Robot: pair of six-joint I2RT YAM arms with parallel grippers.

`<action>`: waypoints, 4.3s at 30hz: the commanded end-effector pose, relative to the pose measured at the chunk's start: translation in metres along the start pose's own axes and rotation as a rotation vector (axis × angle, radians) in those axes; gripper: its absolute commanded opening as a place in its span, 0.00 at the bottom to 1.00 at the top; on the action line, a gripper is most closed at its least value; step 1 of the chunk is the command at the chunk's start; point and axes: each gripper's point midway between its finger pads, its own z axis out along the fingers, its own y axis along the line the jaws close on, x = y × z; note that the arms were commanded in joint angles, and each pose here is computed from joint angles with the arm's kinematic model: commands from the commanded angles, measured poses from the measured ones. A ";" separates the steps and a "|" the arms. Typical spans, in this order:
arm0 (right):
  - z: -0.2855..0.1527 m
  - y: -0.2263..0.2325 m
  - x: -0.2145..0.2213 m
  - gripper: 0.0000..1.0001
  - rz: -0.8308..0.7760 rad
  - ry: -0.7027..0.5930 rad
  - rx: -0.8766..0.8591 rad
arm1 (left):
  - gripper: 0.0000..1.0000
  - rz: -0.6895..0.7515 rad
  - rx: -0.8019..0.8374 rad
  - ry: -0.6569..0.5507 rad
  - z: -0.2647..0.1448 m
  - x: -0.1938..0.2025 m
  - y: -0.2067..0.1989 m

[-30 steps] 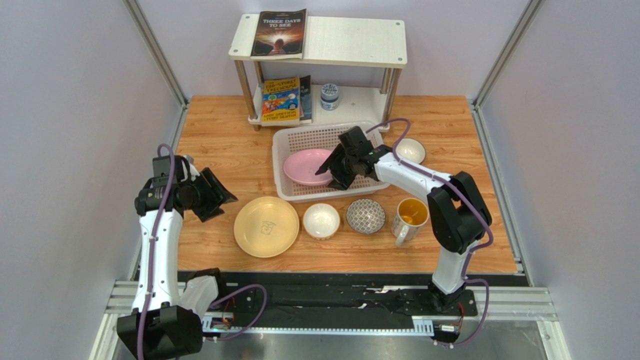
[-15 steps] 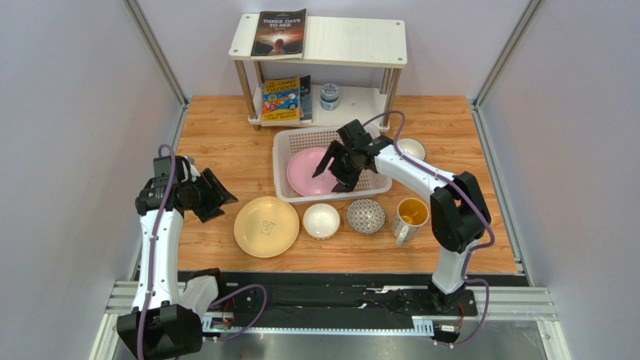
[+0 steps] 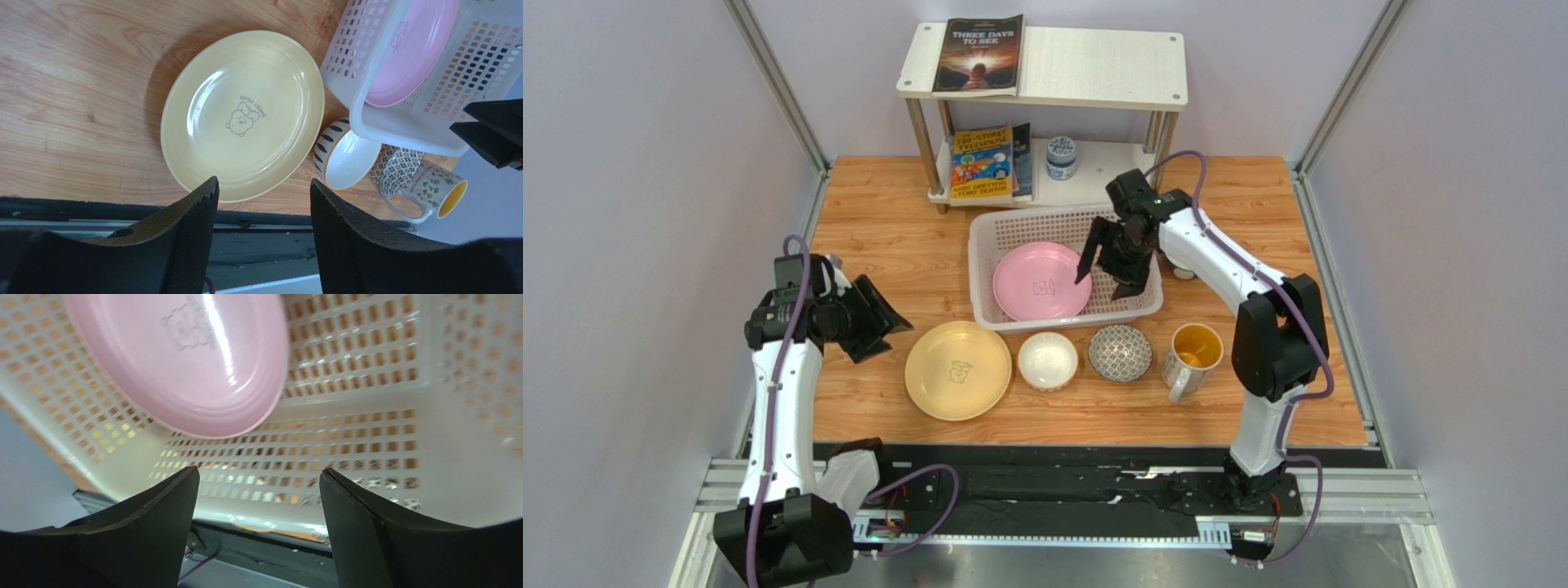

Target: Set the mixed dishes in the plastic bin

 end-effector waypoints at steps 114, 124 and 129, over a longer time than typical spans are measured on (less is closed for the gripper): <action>-0.106 0.021 0.081 0.71 -0.164 -0.229 -0.414 | 0.00 -0.030 -0.381 0.299 0.016 0.003 0.069; -0.083 0.087 0.131 0.77 -0.296 -0.104 -0.470 | 0.00 -0.097 -0.225 0.070 -0.028 -0.015 0.032; -0.070 0.132 0.160 0.77 -0.341 -0.061 -0.555 | 0.00 -0.097 -0.136 0.080 -0.029 -0.002 0.020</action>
